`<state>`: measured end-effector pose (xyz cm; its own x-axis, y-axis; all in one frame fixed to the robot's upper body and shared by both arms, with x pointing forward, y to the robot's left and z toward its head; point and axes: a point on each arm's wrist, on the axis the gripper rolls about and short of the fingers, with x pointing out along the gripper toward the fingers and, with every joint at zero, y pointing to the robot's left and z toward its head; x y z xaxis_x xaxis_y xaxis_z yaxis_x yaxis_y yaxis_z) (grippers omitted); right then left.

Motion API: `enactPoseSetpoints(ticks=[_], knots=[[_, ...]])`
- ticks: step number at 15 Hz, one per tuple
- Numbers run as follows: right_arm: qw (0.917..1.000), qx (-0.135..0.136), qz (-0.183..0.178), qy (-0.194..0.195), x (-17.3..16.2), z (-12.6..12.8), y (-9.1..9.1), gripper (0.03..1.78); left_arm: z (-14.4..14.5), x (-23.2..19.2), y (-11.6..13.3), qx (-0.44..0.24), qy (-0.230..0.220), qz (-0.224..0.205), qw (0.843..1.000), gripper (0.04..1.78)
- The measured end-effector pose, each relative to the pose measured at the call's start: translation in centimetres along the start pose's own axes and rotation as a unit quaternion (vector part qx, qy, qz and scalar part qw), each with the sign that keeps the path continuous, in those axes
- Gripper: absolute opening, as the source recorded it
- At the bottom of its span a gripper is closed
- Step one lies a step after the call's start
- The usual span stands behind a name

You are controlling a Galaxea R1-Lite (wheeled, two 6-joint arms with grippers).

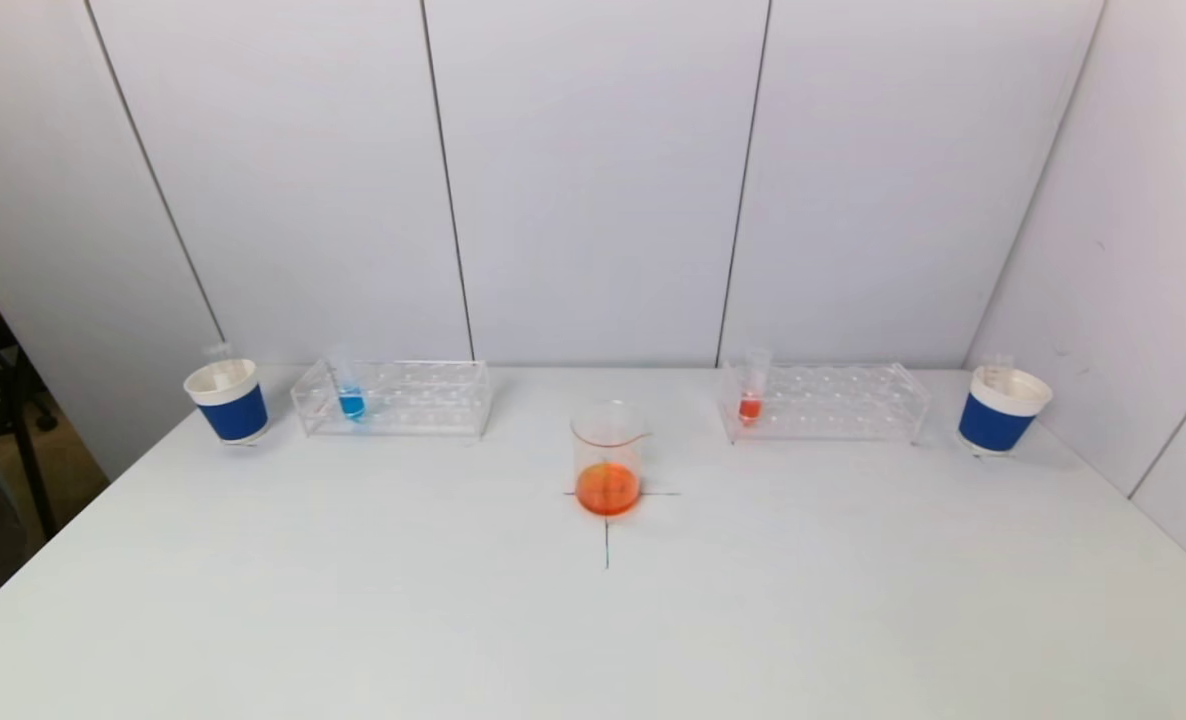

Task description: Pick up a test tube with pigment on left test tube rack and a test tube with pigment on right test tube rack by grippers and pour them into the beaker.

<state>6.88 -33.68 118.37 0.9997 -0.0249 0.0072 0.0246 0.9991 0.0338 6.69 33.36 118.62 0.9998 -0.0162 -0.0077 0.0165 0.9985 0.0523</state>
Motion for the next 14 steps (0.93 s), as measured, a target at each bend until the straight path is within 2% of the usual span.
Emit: enactPoseSetpoints(ticks=[8,14], knots=[[1.0000,0.000,0.000,0.000,0.00,0.00,0.00,1.76,-0.30,0.12,0.00,-0.034,0.002,0.003,0.999,1.77],[1.0000,0.000,0.000,0.000,0.00,0.00,0.00,1.76,-0.30,0.12,0.00,-0.035,0.002,0.003,0.999,1.77]])
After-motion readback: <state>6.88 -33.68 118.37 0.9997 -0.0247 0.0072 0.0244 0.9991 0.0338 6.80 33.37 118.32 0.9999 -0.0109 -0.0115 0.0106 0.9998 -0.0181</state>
